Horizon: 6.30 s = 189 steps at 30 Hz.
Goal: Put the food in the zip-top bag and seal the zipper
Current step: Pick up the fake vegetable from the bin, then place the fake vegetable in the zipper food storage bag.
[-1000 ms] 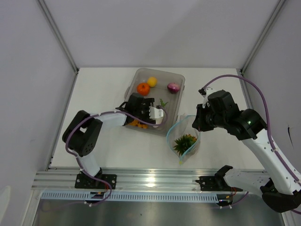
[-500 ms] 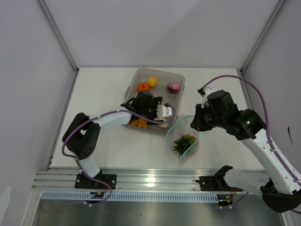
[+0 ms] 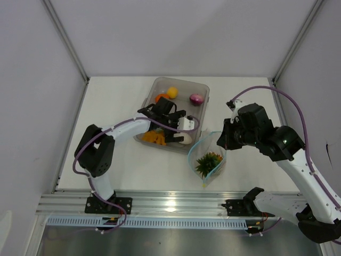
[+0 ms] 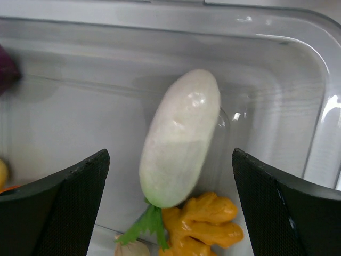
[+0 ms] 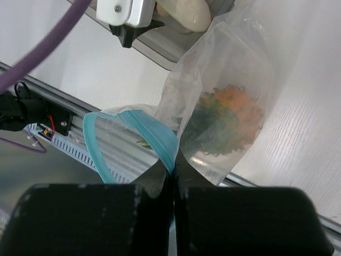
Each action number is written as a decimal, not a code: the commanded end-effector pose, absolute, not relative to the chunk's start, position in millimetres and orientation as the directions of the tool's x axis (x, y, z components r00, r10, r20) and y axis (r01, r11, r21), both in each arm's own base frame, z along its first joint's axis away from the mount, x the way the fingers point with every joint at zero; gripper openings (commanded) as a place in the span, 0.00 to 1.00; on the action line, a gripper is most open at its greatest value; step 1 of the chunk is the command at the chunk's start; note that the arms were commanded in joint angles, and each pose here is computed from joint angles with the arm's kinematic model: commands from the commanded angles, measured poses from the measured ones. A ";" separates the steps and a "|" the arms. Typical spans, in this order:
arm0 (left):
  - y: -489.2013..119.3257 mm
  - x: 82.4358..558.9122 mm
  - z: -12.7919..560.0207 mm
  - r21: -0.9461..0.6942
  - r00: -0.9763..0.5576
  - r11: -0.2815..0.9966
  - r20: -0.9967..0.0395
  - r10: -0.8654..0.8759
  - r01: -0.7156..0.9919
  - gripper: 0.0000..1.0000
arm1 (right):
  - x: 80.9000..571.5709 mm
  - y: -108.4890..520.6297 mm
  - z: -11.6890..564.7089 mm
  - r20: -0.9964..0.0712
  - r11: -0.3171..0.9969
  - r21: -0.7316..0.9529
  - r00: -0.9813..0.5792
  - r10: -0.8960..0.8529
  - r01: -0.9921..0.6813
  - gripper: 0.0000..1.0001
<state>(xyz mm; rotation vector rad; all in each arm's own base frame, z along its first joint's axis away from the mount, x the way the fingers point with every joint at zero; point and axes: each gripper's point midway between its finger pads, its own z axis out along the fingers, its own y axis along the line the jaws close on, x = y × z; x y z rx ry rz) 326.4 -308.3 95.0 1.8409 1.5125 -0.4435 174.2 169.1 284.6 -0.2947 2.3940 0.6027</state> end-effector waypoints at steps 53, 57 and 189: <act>-244.1 365.4 171.7 0.221 -0.345 0.615 -0.664 0.664 0.757 0.01 | 186.3 148.5 275.3 -0.668 0.926 0.286 -0.744 0.009 -0.246 0.00; -216.6 343.2 241.6 0.303 -0.334 0.711 -0.723 0.605 0.634 0.02 | 194.6 143.2 278.5 -0.666 0.947 0.247 -0.745 0.013 -0.205 0.00; -226.1 191.5 351.8 -0.521 -0.590 0.740 -0.780 -0.210 0.425 0.91 | 229.9 201.8 309.4 -0.753 0.948 0.118 -0.649 -0.109 -0.296 0.00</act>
